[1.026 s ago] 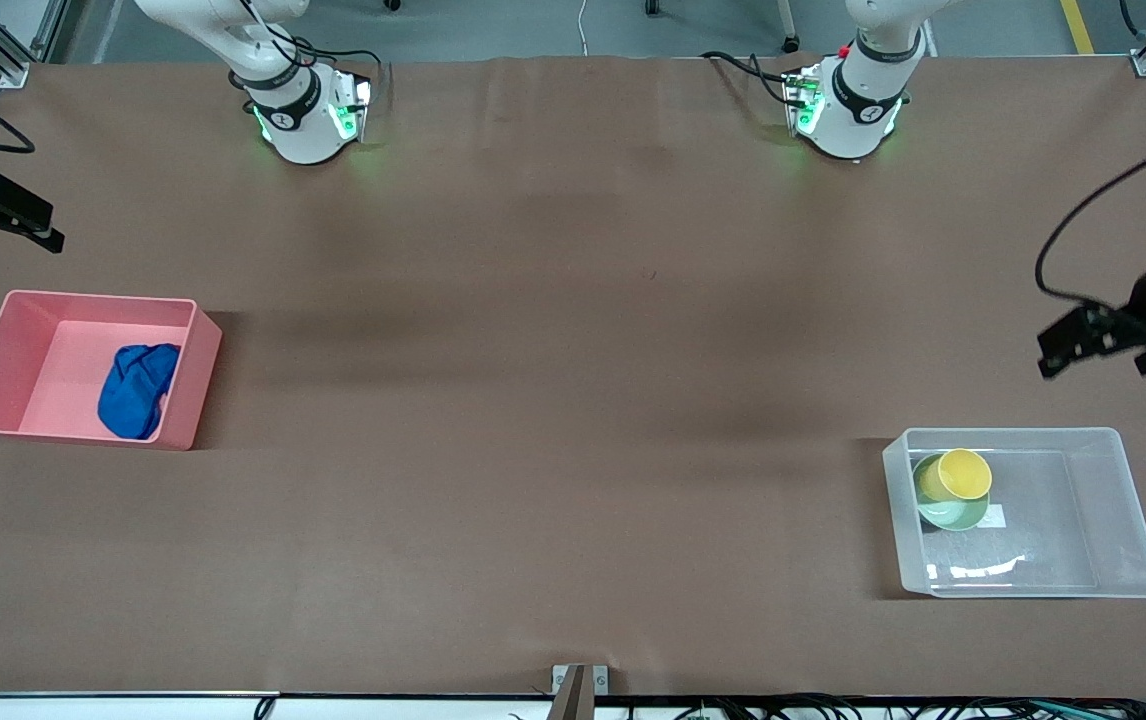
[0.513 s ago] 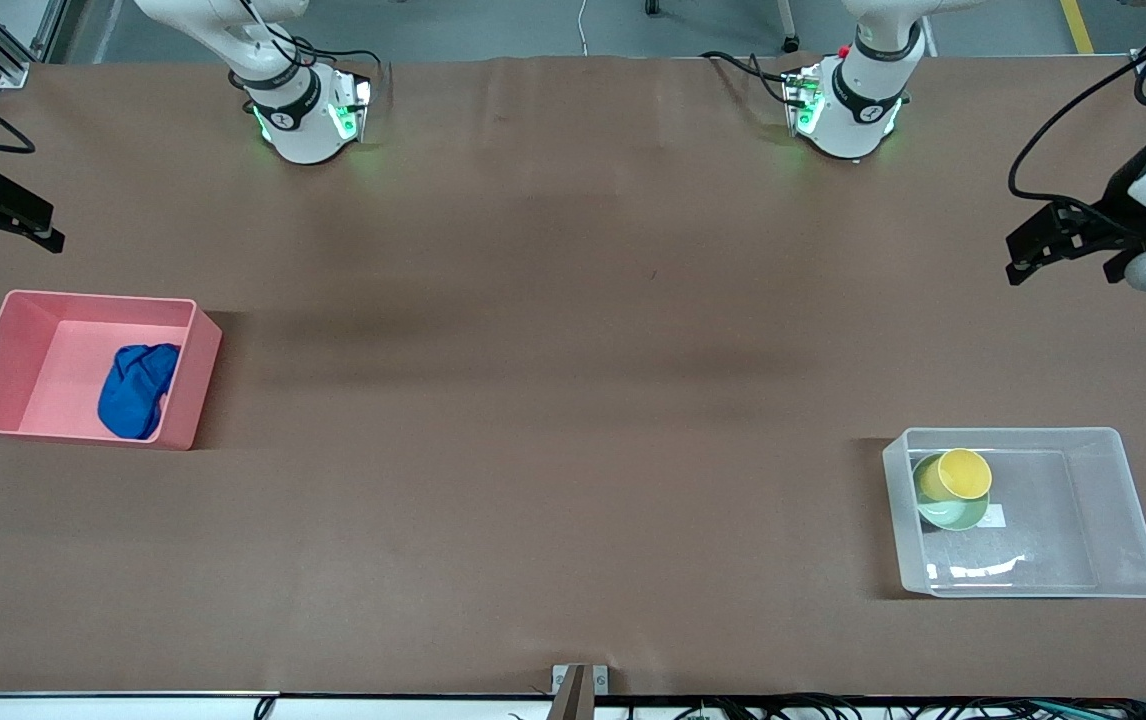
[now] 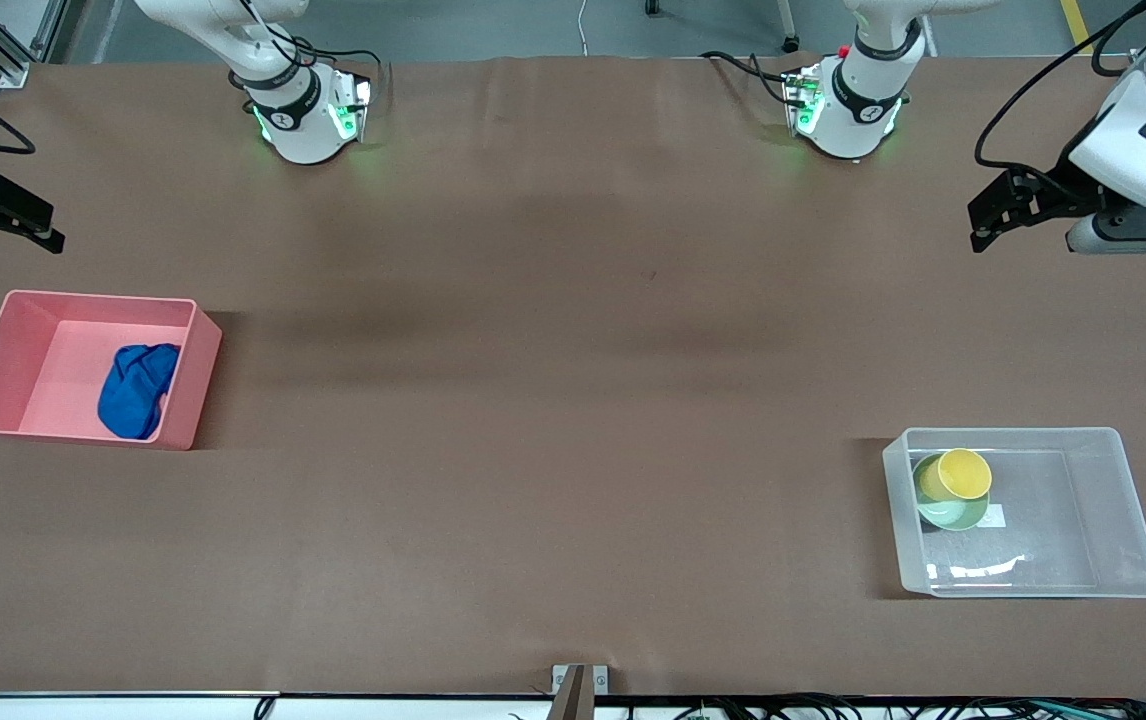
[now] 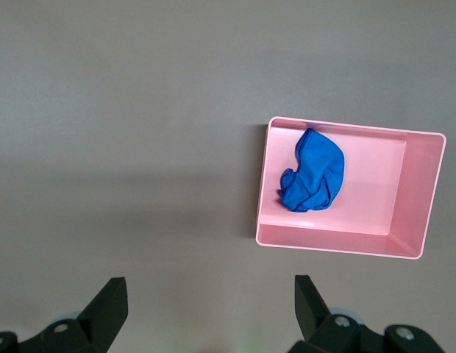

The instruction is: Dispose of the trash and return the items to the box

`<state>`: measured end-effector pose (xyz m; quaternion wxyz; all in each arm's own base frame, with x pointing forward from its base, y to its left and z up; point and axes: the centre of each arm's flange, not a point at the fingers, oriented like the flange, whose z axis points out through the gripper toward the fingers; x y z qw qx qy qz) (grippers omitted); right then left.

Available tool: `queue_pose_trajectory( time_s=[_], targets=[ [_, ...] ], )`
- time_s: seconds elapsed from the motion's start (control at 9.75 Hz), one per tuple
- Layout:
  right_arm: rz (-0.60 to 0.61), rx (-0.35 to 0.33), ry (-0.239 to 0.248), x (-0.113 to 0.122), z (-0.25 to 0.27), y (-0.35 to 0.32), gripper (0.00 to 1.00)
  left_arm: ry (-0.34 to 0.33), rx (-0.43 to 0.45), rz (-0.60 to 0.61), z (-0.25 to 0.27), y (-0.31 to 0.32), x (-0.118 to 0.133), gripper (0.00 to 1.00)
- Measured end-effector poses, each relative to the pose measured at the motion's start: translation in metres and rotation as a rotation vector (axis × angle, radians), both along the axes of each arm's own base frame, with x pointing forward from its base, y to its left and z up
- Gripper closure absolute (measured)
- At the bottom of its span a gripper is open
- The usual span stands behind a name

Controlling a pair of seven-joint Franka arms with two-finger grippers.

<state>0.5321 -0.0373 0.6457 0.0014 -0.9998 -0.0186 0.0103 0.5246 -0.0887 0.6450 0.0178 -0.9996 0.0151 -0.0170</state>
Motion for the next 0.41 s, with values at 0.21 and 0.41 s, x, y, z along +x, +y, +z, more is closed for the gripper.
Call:
queue_pose_trajectory(
  time_s=[0.21, 0.41],
  targets=[
    [0.0, 0.0, 0.001, 0.0001, -0.0003, 0.0, 0.0, -0.005, -0.001, 0.004, 0.0019, 0.0025, 0.0001, 0.0],
    [0.0, 0.0, 0.001, 0.0002, -0.0006, 0.0, 0.0, -0.007, -0.001, 0.015, 0.0029, 0.0082, 0.001, 0.0]
  ],
)
